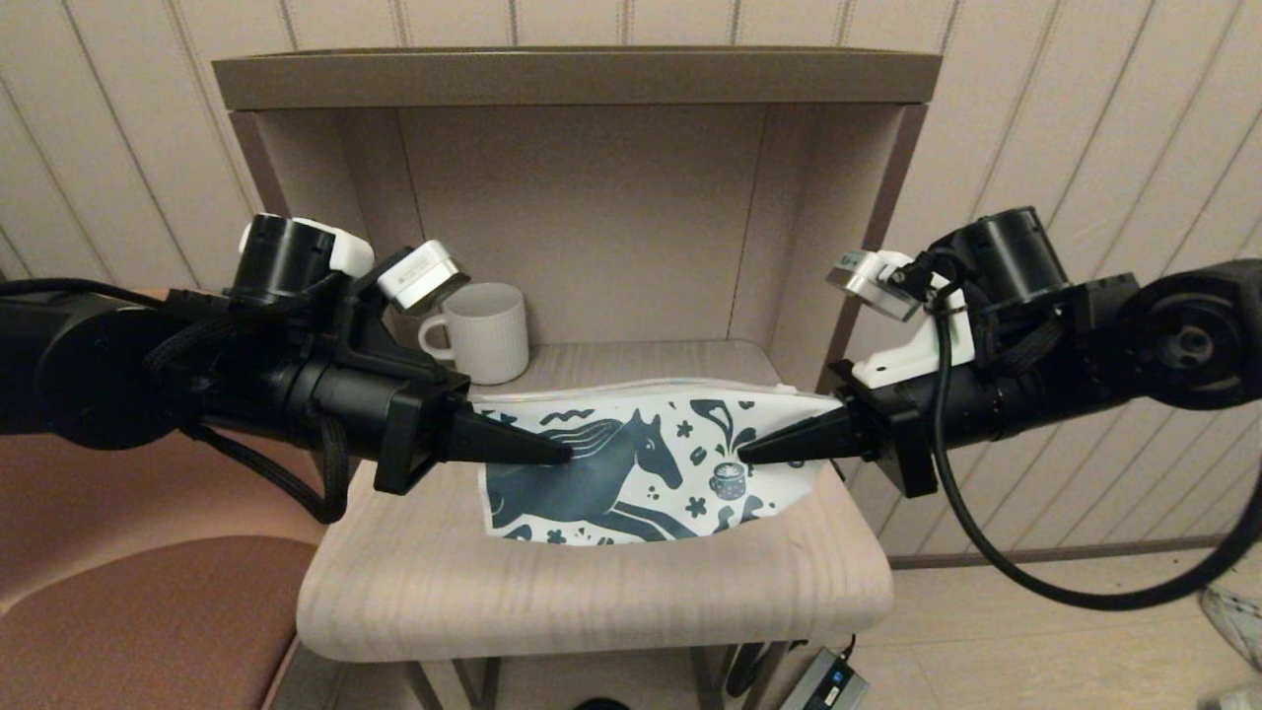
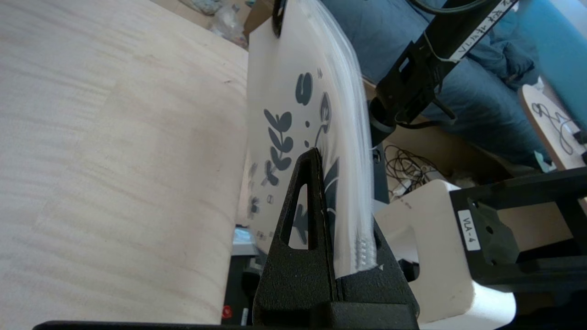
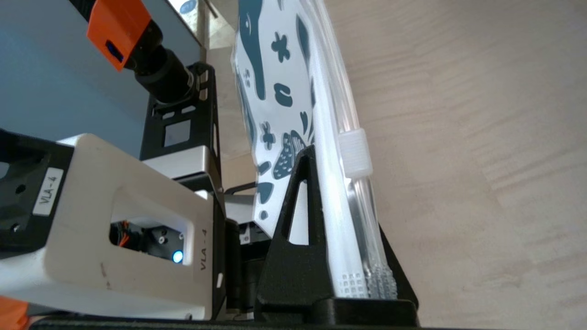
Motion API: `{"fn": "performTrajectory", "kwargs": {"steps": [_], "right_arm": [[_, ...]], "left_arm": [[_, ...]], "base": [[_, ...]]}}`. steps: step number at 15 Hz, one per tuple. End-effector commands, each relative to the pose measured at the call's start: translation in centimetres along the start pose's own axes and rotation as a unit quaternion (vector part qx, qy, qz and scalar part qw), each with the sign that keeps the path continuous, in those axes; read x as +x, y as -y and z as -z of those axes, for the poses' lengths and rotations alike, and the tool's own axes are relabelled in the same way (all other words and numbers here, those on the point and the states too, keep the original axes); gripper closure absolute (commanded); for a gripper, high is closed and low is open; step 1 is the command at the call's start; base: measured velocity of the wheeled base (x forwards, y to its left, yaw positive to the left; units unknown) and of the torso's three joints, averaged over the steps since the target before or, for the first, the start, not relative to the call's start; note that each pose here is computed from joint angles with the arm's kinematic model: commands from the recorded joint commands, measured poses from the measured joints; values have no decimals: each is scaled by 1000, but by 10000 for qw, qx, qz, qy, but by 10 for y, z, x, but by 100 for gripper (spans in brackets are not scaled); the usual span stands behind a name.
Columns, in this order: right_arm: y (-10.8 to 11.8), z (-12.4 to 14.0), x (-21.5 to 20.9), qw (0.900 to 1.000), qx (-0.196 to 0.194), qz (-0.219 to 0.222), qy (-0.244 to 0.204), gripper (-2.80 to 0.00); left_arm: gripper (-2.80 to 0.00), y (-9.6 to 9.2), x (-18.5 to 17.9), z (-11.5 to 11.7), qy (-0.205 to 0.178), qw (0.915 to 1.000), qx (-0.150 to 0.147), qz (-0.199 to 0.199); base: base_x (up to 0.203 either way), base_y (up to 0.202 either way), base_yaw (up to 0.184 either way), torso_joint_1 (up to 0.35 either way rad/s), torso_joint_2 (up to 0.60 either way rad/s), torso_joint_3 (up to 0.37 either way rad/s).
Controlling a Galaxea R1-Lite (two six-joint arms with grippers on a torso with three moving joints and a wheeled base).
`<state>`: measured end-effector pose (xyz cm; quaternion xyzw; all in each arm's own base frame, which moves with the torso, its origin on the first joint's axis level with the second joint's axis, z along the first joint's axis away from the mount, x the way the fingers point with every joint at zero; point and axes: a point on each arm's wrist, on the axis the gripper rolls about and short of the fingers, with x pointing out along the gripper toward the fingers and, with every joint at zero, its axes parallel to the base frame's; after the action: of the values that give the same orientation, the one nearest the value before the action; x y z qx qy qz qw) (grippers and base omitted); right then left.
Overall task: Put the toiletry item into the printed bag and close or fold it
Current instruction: Hand it to the other hand
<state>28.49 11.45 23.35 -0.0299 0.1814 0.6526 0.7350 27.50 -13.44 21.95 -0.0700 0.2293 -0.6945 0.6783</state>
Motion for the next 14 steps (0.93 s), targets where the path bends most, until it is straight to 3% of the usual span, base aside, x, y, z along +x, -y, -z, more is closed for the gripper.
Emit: {"fn": "performTrajectory", "kwargs": {"steps": [1, 6, 7, 11, 14], "right_arm": [[-1, 0, -1, 10000, -20, -25, 17, 0], [-2, -1, 0, 10000, -22, -32, 15, 0], [-2, 0, 0, 10000, -16, -28, 9, 0], [-1, 1, 0, 10000, -6, -23, -3, 0], [-2, 2, 2, 10000, 16, -39, -29, 0]], "left_arm": [[0, -1, 1, 1, -2, 10000, -9, 35], [0, -2, 2, 1, -20, 10000, -29, 35], [-280, -2, 2, 2, -30, 10000, -36, 20], [-280, 0, 1, -1, -1, 10000, 28, 12], [-280, 14, -20, -20, 262, 9988, 359, -221]], "base": [[0, 0, 0, 0, 0, 0], [0, 0, 0, 0, 0, 0], [0, 0, 0, 0, 0, 0], [0, 0, 0, 0, 0, 0], [0, 0, 0, 0, 0, 0]]}}
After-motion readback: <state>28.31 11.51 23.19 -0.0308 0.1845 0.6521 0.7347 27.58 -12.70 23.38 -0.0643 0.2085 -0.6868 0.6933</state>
